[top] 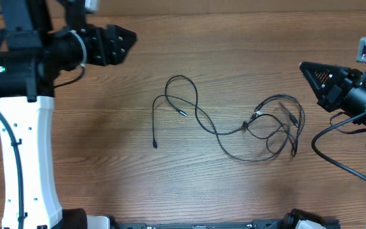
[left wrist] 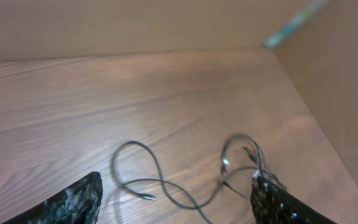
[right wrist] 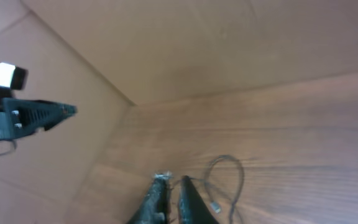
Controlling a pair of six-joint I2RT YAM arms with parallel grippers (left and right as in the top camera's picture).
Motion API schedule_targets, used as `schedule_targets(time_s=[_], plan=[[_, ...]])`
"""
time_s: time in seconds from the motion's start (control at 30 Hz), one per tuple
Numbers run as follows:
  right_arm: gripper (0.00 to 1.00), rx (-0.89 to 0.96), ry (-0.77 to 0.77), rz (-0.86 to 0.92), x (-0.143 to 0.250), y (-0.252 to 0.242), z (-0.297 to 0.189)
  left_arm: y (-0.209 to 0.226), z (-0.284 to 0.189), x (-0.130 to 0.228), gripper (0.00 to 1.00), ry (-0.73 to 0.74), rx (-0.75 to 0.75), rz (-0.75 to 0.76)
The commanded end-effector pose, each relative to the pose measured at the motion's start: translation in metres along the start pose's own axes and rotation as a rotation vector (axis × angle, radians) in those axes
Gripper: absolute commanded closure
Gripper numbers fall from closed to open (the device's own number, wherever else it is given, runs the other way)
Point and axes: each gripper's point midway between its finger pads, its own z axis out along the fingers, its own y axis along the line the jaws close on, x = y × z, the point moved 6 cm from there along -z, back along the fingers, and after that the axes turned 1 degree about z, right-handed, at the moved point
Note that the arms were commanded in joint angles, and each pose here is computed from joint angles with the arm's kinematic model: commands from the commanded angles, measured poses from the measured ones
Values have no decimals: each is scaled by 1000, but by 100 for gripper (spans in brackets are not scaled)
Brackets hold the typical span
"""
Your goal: Untangle cables
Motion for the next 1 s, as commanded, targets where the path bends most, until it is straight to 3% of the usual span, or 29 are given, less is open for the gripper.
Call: schedule_targets(time_s=[0.0, 0.2, 0.3, 0.53, 0.77, 0.97], plan=[[85, 81, 11, 28, 3, -6, -4, -27, 1, 4, 24, 15, 68, 109], [84, 706, 178, 273, 52, -80, -26, -46, 35, 27, 25, 163, 148, 149], [80, 743, 283, 352, 69, -91, -24, -59, 60, 38, 29, 234, 197, 170], [56, 767, 417, 454, 86, -108, -16, -105, 125, 80, 32, 426, 332, 248], [56, 773, 450, 479, 90, -114, -13, -151, 182, 145, 44, 677, 412, 242], [56, 833, 403, 511, 86, -122, -17, -176, 219, 199, 38, 865, 391, 153]])
